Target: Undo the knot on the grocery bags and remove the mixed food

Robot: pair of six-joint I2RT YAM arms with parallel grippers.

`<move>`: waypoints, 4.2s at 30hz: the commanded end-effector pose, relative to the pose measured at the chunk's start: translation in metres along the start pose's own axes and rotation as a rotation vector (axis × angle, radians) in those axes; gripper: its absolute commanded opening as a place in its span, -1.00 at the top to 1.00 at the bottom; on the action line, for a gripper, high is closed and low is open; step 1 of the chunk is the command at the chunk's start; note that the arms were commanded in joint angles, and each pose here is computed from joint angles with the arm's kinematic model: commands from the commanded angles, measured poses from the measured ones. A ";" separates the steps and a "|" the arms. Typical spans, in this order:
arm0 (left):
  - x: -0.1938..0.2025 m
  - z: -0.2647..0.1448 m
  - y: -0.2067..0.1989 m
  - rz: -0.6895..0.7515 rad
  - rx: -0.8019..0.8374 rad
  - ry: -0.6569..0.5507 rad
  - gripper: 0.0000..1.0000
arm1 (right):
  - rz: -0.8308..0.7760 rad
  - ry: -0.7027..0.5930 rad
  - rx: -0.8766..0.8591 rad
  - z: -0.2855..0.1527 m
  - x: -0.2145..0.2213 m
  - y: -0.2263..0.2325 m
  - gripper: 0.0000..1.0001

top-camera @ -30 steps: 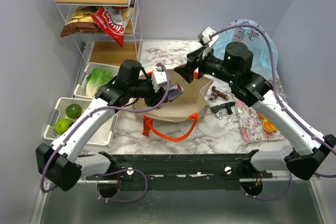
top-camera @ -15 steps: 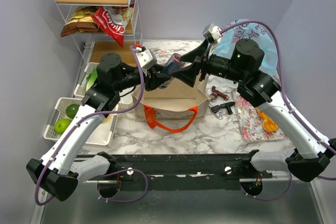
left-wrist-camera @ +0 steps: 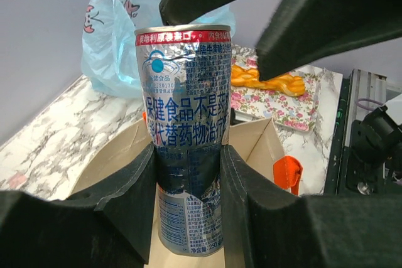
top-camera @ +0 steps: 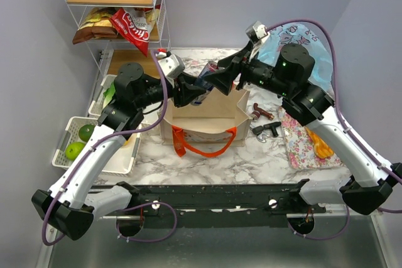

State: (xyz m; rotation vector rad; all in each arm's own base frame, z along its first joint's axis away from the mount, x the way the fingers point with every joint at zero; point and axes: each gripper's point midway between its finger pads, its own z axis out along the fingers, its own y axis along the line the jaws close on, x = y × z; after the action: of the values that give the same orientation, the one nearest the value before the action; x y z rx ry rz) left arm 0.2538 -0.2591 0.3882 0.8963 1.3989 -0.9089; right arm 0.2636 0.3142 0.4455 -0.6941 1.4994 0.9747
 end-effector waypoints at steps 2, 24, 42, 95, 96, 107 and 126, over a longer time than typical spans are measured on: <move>-0.070 -0.009 -0.018 0.127 0.047 -0.198 1.00 | 0.044 -0.142 0.117 -0.011 -0.050 -0.008 -0.64; -0.083 -0.009 -0.031 0.091 0.117 -0.223 1.00 | 0.104 -0.071 -0.030 -0.002 -0.024 0.014 -0.46; -0.047 0.001 -0.005 0.025 0.029 0.051 -0.39 | 0.002 -0.072 -0.081 0.003 -0.028 0.018 0.99; -0.102 -0.036 0.101 -0.058 -0.272 -0.023 1.00 | -0.066 -0.238 0.287 -0.015 -0.092 -0.039 -0.99; -0.115 -0.045 0.115 -0.036 -0.329 -0.055 1.00 | -0.073 -0.236 0.292 -0.016 -0.092 -0.040 -0.99; -0.236 -0.144 0.253 0.188 -0.838 -0.355 1.00 | -0.090 -0.194 0.273 -0.015 -0.074 -0.040 -0.99; -0.207 -0.137 0.373 0.376 -0.956 -0.323 1.00 | -0.133 -0.141 0.292 -0.012 -0.058 -0.050 -0.99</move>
State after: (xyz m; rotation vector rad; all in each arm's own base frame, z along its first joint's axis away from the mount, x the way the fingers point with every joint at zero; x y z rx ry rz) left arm 0.5620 0.0105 0.5287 0.2014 1.3352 -0.1138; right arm 0.3076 0.2824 0.4876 -0.5016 1.4287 0.7126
